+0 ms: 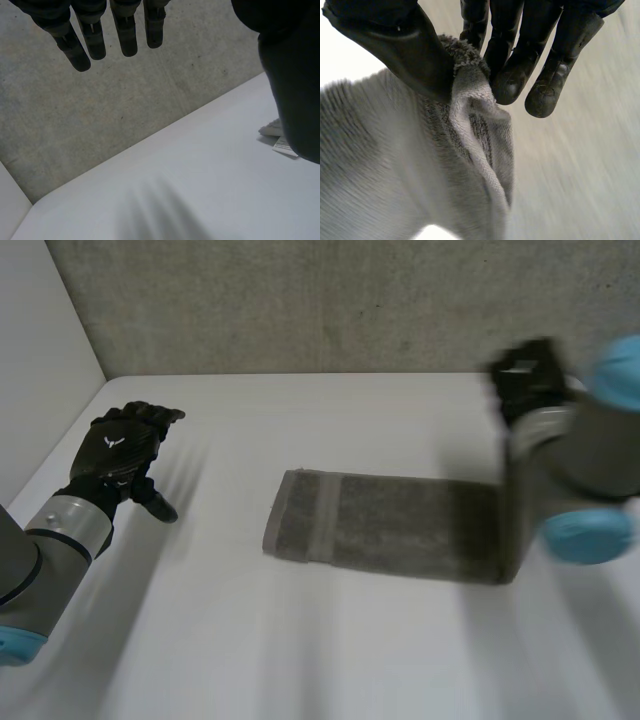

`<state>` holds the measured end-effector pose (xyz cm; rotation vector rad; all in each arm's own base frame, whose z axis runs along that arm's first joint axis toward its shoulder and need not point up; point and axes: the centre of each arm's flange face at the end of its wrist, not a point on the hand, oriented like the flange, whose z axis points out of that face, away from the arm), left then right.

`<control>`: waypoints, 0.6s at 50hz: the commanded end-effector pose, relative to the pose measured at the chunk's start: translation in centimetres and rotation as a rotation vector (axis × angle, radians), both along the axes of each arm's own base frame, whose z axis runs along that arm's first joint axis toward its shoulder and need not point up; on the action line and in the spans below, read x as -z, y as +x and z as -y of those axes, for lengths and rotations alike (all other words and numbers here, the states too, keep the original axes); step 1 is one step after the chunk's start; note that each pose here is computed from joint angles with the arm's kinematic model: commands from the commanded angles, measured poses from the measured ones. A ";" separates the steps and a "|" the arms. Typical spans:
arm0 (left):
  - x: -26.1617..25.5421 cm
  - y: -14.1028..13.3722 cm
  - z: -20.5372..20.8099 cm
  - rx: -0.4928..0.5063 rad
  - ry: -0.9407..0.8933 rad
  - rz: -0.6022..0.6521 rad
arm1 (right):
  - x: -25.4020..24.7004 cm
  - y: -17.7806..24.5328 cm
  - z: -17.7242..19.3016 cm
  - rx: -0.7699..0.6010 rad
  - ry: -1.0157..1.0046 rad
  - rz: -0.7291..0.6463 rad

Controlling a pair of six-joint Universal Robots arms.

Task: Fold the towel.

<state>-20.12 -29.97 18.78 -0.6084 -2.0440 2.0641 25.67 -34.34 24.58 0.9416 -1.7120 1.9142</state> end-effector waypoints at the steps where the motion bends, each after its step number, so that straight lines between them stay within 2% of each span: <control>1: 0.0 0.0 0.0 -0.001 0.000 0.000 | 3.3 14.9 -11.1 -0.436 0.000 0.008; 5: 0.1 0.1 0.0 -0.001 0.003 0.001 | 6.2 17.3 -13.2 -0.509 0.034 -0.027; 8: 0.2 0.1 0.1 -0.001 0.006 0.001 | 8.4 17.7 -13.5 -0.514 0.067 -0.064; 15: 0.4 0.1 0.0 -0.001 0.014 0.002 | 7.5 16.1 -12.9 -0.471 0.102 -0.042; 17: 0.6 0.0 -0.1 0.002 0.018 0.003 | 5.9 13.2 -10.8 -0.394 0.133 0.004; 23: 0.7 -0.1 -0.3 0.007 0.019 0.005 | 5.5 8.7 -10.2 -0.309 0.259 0.048; 25: 0.8 -0.2 -0.4 0.011 0.024 0.005 | 6.9 6.0 -10.4 -0.269 0.372 0.026; 30: 0.8 -0.4 -0.6 0.017 0.024 0.005 | 9.5 2.5 -10.5 -0.205 0.496 0.000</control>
